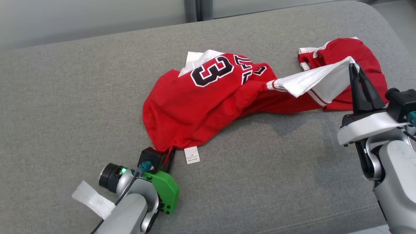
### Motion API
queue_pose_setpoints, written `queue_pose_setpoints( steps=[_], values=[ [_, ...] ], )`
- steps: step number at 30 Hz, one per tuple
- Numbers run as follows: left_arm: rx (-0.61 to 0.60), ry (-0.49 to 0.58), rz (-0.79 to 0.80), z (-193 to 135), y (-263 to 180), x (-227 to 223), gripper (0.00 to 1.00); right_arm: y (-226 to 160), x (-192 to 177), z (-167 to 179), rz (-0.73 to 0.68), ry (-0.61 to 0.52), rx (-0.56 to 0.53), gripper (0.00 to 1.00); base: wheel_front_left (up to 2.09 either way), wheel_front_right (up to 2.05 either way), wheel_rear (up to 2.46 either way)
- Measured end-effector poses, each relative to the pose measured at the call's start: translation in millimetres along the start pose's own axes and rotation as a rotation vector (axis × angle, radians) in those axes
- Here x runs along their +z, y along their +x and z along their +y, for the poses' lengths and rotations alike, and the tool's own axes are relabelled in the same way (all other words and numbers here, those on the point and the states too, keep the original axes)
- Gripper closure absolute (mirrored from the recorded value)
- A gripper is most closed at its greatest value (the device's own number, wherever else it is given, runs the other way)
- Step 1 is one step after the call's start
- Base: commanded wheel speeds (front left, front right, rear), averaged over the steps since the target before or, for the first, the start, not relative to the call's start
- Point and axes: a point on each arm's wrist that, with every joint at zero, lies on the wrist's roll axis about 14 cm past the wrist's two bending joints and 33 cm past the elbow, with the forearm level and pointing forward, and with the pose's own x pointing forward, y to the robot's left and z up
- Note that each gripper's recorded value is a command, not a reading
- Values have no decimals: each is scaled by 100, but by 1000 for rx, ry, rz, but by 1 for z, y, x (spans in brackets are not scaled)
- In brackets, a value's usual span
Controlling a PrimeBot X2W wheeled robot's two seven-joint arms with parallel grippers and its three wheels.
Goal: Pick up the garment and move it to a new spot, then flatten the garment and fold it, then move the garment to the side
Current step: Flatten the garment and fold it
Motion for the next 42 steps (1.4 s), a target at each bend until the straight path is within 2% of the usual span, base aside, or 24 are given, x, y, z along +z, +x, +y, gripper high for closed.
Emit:
queue_pose_setpoints(
  steps=[3, 8, 13, 16, 20, 21, 22, 26, 28, 30, 32, 35, 39, 40, 42],
  values=[
    [42, 9, -34, 17, -3, 9, 100, 3, 6, -1, -18, 1, -1, 100, 0, 0, 0],
    [105, 34, -160, 45, -5, 50, 100, 6, 17, 2, -52, 13, 6, 100, 0, 0, 0],
    [160, 42, -355, 67, -17, 118, 100, 10, 55, 0, -165, 25, 7, 100, 0, 0, 0],
    [191, 21, -477, 77, -33, 159, 100, 9, 88, -3, -264, 15, 8, 100, 0, 0, 0],
    [204, -64, -781, 81, -80, 250, 100, 0, 142, -7, -426, 21, 0, 100, 0, 0, 0],
    [199, -58, -927, 80, -111, 292, 100, -8, 176, -9, -528, 19, 0, 100, 0, 0, 0],
    [193, -46, -995, 78, -127, 310, 100, -13, 192, -9, -579, 13, 5, 100, 0, 0, 0],
    [136, 71, -1210, 52, -181, 366, 100, -40, 256, -15, -785, -60, 5, 100, 0, 0, 0],
    [101, 114, -1260, 41, -194, 379, 100, -50, 277, -15, -857, -69, 16, 100, 0, 0, 0],
    [77, 151, -1242, 38, -189, 378, 100, -47, 277, -13, -856, -41, 39, 100, 0, 0, 0],
    [79, 158, -1169, 45, -173, 368, 100, -36, 264, -9, -792, -27, 70, 100, 0, 0, 0],
    [85, 102, -1001, 60, -138, 344, 100, -10, 225, 5, -616, 68, 138, 100, 0, 0, 0],
    [137, 79, -763, 92, -93, 301, 100, 25, 169, 33, -375, 63, 238, 100, 0, 0, 0],
    [162, 79, -731, 103, -86, 296, 100, 36, 167, 38, -354, 56, 253, 100, 0, 0, 0],
    [215, 123, -750, 125, -87, 313, 100, 55, 202, 41, -444, 8, 254, 100, 0, 0, 0]
  ],
)
